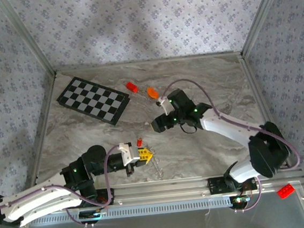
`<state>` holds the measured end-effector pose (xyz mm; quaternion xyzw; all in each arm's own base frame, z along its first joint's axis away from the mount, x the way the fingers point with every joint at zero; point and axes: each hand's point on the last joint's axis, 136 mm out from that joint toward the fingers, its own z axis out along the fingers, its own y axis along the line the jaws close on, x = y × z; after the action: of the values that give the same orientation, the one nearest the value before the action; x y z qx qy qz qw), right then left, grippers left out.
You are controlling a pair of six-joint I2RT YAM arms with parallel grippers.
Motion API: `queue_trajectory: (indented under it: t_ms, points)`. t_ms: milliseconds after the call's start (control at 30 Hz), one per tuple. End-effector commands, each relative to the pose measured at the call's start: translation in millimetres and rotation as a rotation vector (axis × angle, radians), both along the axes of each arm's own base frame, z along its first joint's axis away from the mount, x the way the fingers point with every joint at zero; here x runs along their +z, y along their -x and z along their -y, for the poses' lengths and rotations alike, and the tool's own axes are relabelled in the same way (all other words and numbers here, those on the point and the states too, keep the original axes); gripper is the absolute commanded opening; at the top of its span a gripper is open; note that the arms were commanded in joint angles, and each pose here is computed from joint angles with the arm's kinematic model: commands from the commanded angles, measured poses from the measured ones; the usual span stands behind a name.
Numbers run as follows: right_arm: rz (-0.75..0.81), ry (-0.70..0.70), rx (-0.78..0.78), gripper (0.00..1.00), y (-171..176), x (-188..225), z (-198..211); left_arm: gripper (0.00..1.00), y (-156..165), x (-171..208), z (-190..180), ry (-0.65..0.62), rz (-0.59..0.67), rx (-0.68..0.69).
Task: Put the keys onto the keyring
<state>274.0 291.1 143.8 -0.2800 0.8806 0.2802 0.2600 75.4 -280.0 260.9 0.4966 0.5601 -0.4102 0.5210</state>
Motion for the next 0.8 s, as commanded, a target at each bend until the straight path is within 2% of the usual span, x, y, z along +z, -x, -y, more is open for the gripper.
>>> queue_trajectory:
  t_ms: [0,300,500,600,767]
  points:
    - [-0.059,-0.008,0.020,0.74,-4,-8,-16,0.00,-1,26,-7,0.098,0.021,0.028]
    - [-0.188,0.025,0.106,0.69,-14,-38,-58,0.00,-12,15,-20,0.085,0.031,0.117]
    - [-0.257,0.053,0.122,0.66,-16,-55,-74,0.00,-22,21,-34,0.138,0.061,0.202]
    - [-0.307,0.053,0.112,0.65,-14,-64,-78,0.00,-35,22,-42,0.123,0.060,0.286]
    - [-0.352,0.096,0.107,0.63,-7,-78,-82,0.00,-40,20,-49,0.119,0.076,0.327]
